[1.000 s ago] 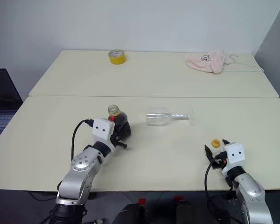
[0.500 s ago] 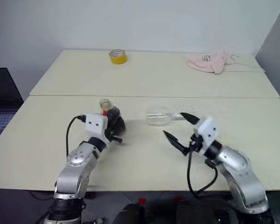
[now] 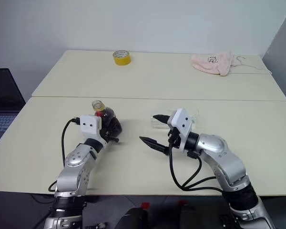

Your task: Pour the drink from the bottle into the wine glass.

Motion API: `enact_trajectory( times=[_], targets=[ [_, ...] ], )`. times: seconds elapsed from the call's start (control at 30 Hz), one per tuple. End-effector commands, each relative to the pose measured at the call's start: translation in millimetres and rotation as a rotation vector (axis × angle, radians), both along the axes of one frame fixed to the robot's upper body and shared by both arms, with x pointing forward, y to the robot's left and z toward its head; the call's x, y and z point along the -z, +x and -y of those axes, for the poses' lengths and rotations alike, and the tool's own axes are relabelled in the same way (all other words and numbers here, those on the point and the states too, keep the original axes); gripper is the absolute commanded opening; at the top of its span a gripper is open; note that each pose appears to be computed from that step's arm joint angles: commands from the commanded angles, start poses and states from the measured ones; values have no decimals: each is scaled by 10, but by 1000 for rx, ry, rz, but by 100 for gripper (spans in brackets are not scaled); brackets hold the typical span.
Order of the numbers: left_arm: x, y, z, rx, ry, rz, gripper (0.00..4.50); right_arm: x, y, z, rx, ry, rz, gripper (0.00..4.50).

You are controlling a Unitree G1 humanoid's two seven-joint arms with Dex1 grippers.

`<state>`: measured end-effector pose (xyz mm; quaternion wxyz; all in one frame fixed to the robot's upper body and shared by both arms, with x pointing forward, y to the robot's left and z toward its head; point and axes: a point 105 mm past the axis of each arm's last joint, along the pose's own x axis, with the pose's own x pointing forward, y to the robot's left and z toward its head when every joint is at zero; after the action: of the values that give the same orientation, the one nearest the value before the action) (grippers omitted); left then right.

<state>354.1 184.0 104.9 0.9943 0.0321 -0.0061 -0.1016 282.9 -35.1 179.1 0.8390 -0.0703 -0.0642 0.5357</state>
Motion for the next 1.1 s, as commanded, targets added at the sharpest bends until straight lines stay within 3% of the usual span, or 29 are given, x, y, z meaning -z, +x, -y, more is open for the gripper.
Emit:
enact_trajectory(
  times=[0.03, 0.13, 0.17, 0.47, 0.5, 1.1],
  targets=[
    [-32, 19, -16, 0, 8, 20, 79, -122, -15, -32, -16, 22, 50, 450],
    [8, 12, -12, 4, 6, 15, 79, -136, -8, -27, -9, 29, 50, 450],
    [24, 5, -10, 5, 0, 12, 151, -140, -8, -24, -7, 30, 52, 450],
    [80, -61, -53, -11, -15, 14, 435, -172, -24, -46, -13, 43, 54, 450],
    [79, -68, -57, -13, -17, 16, 447, -173, -26, -48, -14, 44, 55, 450],
    [-49, -283, -145, -30, 10, 83, 447, -108, -100, 44, 1, 17, 53, 450]
  ],
)
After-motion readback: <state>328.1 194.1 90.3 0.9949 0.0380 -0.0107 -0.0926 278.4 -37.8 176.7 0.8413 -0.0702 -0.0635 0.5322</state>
